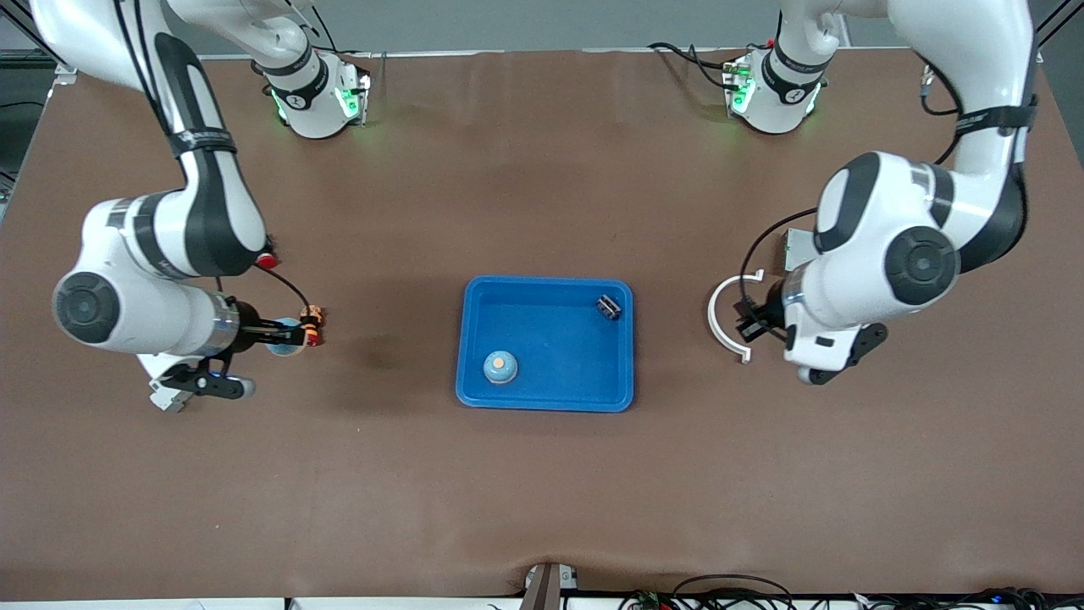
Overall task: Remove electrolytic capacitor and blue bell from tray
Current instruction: 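Carry the capacitor toward the valve while the right gripper carries the bell away, then lower and release the capacitor while the right gripper releases the bell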
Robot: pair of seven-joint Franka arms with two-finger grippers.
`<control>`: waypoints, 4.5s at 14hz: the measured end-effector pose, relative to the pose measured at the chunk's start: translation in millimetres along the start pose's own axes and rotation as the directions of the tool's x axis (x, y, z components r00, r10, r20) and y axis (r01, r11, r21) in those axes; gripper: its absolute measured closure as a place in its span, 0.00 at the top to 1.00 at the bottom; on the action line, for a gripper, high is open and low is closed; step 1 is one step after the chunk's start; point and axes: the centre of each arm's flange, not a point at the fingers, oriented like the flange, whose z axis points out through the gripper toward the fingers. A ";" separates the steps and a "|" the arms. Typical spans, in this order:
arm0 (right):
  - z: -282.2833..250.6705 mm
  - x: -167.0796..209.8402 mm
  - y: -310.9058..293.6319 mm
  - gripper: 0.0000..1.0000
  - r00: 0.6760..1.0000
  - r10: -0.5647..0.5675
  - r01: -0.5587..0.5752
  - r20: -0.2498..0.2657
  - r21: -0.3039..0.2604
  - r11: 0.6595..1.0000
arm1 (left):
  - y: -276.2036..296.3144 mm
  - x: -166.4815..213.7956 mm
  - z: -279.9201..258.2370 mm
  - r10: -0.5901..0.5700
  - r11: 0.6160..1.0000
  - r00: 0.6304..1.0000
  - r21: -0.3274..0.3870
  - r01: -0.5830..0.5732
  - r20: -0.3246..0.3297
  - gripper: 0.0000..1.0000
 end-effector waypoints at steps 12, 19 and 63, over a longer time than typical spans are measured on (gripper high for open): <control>81.2 -24.6 94.8 0.63 0.981 -0.125 0.127 -0.149 0.008 0.992 | -125.7 111.6 53.0 0.208 0.963 0.977 0.182 -0.198 -0.036 0.35; 106.1 -20.6 149.3 0.63 0.979 -0.117 0.120 -0.165 0.004 0.993 | -164.3 163.1 106.0 0.287 0.941 0.956 0.203 -0.271 -0.056 0.35; 189.3 -3.0 162.0 1.00 0.987 -0.063 0.065 -0.150 0.012 0.998 | -177.7 150.4 84.0 0.287 0.954 0.958 0.099 -0.285 -0.016 1.00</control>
